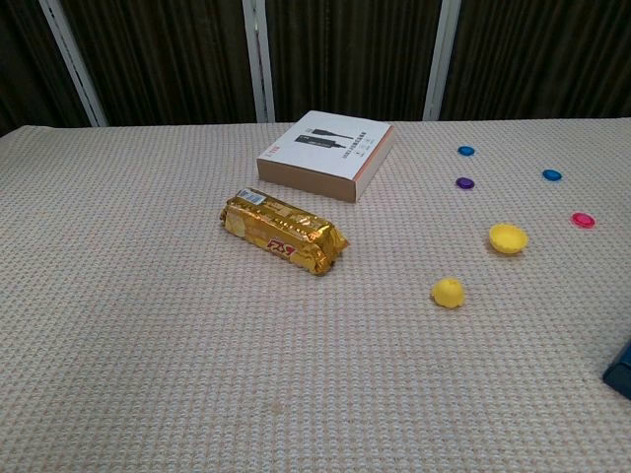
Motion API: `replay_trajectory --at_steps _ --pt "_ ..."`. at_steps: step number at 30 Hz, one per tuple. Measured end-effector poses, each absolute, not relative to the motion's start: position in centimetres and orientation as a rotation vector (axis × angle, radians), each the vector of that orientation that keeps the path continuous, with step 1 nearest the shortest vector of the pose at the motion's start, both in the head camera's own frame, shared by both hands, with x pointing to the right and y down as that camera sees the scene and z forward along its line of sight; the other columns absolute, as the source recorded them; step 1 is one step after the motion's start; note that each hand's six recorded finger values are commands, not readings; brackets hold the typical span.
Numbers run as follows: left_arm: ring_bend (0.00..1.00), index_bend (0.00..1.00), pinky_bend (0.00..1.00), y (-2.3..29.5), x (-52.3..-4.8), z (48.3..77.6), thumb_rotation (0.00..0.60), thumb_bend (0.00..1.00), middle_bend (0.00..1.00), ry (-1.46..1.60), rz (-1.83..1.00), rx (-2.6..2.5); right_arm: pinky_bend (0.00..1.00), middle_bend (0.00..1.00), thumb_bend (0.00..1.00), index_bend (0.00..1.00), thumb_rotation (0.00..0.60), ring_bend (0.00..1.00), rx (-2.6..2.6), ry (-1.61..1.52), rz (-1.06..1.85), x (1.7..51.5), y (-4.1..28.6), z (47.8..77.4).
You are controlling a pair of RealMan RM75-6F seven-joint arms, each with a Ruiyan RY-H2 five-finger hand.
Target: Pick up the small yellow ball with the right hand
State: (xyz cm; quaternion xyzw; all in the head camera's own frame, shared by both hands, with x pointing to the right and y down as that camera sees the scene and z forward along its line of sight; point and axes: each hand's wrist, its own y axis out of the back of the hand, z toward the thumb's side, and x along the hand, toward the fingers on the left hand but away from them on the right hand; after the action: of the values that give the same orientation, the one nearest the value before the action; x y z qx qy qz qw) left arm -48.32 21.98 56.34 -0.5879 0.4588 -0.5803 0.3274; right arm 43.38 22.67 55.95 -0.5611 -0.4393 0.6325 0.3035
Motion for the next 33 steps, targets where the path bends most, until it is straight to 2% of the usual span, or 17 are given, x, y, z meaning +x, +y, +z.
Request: replay_trajectory --at_steps 29,33 --pt "0.00 0.00 0.09 21.76 -47.53 55.67 0.600 0.03 0.00 1.100 -1.468 -1.470 0.00 0.00 0.00 0.16 0.600 0.00 -1.506 -1.168 1.685 43.49 22.83 56.12" --pt "0.00 0.00 0.09 21.81 -47.52 55.75 0.600 0.02 0.00 1.101 -1.469 -1.476 0.00 0.04 0.00 0.16 0.600 0.00 -1.526 -1.133 1.666 42.89 22.54 56.28"
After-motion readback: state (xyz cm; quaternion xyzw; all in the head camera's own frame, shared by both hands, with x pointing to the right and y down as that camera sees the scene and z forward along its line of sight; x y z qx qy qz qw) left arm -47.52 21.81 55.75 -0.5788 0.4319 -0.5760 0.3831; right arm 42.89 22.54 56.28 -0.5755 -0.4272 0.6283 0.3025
